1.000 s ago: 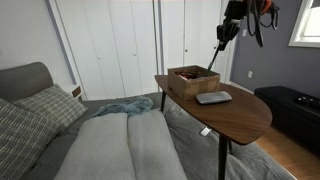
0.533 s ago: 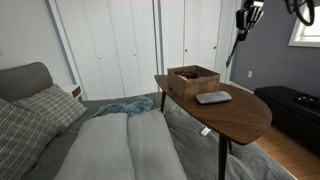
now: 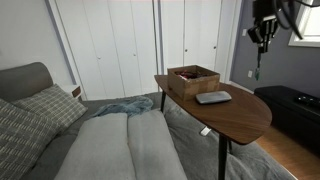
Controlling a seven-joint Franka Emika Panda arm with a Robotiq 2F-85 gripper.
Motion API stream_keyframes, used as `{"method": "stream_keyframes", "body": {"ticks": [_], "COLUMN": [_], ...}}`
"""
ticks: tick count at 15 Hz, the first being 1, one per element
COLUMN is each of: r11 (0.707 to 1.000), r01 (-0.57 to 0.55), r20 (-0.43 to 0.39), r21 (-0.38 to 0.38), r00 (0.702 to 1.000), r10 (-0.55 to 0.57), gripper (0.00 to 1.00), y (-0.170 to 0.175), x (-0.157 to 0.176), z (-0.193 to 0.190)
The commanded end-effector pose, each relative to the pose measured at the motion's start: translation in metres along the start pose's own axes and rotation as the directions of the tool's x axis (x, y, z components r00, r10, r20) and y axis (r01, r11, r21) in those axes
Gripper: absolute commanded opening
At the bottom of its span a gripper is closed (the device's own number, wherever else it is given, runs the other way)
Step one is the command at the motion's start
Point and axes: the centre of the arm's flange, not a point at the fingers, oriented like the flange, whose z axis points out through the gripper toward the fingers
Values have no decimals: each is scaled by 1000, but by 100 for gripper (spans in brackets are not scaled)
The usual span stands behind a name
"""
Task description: Remove the pen from the box and put it on the table next to the box
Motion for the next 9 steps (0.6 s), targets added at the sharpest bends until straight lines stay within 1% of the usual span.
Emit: {"method": "stream_keyframes", "body": {"ticks": [1, 3, 4, 5, 6, 7, 8, 9], "r11": [989, 968, 956, 978, 977, 978, 969, 957], "r01": [-120, -177, -210, -155, -156, -152, -159, -154], "r20": [117, 128, 110, 110, 122, 131, 127, 118], "r21": [-89, -175, -204, -136, -145, -146, -187, -245], "r00": [985, 971, 966, 979, 977, 976, 975, 975], "r10": [130, 201, 235, 170, 174, 171, 184, 187], "gripper": [3, 3, 3, 3, 12, 3, 3, 3], "y": [-15, -27, -35, -24, -30, -31, -28, -30], "x": [63, 87, 98, 65, 73, 76, 73, 72], "z": [33, 49, 52, 59, 66, 71, 66, 60]}}
